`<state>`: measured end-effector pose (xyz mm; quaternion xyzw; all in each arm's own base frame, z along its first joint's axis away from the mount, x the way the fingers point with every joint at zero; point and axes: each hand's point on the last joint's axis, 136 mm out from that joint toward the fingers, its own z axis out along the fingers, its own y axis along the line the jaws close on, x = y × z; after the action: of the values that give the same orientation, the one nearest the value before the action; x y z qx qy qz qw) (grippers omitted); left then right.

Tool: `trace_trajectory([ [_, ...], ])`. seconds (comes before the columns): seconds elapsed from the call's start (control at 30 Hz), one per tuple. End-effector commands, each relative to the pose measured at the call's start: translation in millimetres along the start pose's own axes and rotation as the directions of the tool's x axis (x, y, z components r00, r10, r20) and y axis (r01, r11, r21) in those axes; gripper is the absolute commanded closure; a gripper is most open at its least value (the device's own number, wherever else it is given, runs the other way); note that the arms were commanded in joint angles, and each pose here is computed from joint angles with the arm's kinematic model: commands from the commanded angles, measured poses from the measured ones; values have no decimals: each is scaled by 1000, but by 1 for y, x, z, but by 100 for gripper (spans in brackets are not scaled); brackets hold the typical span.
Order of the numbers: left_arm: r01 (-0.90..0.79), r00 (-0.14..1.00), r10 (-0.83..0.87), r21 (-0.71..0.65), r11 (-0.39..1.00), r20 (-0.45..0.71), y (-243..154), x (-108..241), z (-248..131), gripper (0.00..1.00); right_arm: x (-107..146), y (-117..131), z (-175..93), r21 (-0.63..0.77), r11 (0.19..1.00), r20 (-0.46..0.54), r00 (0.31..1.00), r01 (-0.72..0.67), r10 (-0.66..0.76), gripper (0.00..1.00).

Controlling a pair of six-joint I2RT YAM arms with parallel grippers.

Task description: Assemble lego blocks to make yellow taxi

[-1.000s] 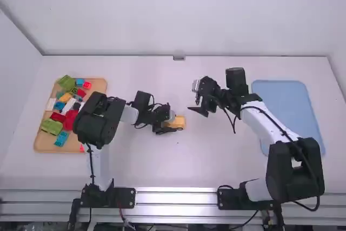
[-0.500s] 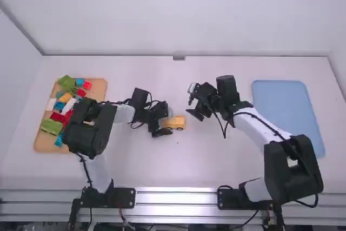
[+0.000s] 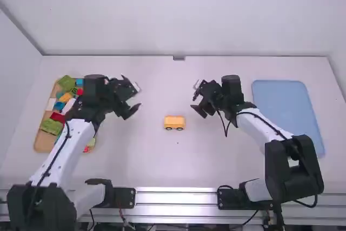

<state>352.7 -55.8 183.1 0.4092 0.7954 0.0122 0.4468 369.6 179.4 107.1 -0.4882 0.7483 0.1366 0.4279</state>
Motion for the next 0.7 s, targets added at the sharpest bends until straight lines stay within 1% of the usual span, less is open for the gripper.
trace_trajectory([
  [0.0, 193, 973, -222, -325, 926, -54, 57, 18, -33, 1, 1, 4, 2, -21, 1000, 10, 1000, -11, 11, 2],
  [0.07, 232, 958, -285, -497, 836, -33, 88, 23, -60, 1, 0, 3, 2, -15, 1000, 16, 1000, -7, 7, 2],
  [0.1, 228, 957, -287, -520, 823, -34, 92, 24, -64, 1, 0, 3, 2, -16, 1000, 17, 1000, -6, 6, 2],
  [0.17, 211, 950, -310, -667, 714, -31, 120, 32, -93, 1, -3, 2, 2, -14, 1000, 27, 1000, -2, 2, 2],
  [0.2, 215, 944, -329, -714, 667, -23, 130, 36, -103, 1, -5, 3, 2, -19, 1000, 35, 999, 2, -1, 2],
  [0.33, 214, 920, -389, -765, 607, -52, 146, 50, -122, 1, -9, 4, 3, -21, 1000, 52, 999, 0, 1, 2],
  [0.4, 205, 894, -436, -776, 596, -99, 157, 63, -134, 1, -12, 1, 2, -12, 1000, 65, 998, -17, 17, 2],
  [0.43, 192, 879, -457, -771, 606, -140, 166, 71, -139, 0, -14, 0, 2, -8, 1000, 70, 997, -20, 21, 2],
  [0.5, 191, 861, -476, -755, 627, -178, 178, 80, -143, 1, -16, -1, 2, -5, 1000, 78, 997, -13, 14, 2],
  [0.63, 229, 813, -539, -731, 643, -219, 205, 97, -153, 1, -21, 1, 4, -1, 1000, 90, 996, 2, -2, 2],
  [0.67, 259, 794, -559, -699, 666, -239, 216, 103, -151, 1, -22, -1, 3, 2, 1000, 91, 996, 2, -2, 2],
])
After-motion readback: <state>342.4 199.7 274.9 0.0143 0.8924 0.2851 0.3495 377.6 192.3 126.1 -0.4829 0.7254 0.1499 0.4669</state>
